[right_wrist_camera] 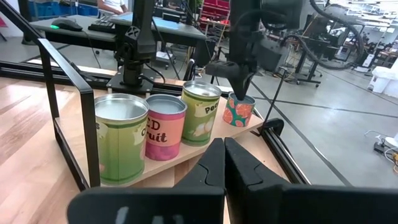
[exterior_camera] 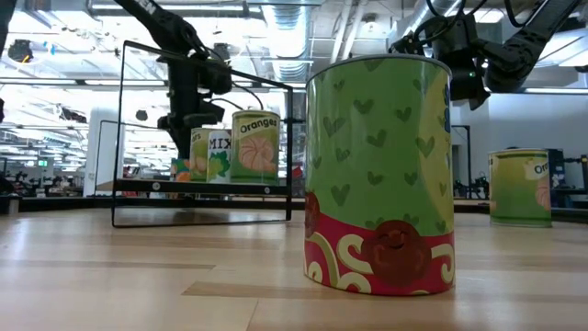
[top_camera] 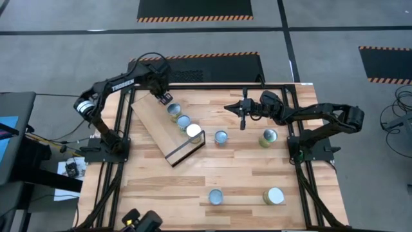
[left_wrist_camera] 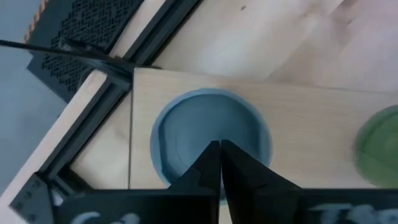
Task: Pick and place cans onto a shelf
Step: Adjust the small canned oranges on the shelf
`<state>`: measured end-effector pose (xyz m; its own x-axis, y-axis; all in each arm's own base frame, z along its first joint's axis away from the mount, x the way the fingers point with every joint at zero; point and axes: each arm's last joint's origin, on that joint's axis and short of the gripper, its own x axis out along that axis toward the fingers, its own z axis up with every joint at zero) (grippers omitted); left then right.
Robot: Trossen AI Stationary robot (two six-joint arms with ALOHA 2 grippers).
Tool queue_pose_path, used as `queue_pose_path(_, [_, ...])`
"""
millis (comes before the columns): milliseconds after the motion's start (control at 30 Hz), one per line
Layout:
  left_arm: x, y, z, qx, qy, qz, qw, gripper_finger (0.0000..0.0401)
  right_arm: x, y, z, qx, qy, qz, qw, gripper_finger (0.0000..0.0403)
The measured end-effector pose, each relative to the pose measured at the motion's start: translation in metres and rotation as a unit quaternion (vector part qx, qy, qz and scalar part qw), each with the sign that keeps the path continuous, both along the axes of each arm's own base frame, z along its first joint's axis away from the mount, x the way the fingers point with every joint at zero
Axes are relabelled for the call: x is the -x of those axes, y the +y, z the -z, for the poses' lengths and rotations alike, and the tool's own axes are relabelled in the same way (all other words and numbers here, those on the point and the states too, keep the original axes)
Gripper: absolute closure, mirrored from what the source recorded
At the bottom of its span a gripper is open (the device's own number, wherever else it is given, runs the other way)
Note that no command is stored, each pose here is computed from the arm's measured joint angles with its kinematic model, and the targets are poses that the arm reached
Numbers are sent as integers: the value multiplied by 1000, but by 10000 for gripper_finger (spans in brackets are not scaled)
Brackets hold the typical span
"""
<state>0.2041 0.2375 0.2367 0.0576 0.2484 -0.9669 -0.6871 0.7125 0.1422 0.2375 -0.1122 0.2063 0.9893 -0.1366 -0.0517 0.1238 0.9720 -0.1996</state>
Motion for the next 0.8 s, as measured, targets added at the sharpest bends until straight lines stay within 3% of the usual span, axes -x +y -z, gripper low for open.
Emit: queue_pose_path(800, [-14,-15,5,60,-33,36,997,401,0,0,0,7,1,0,1000,390])
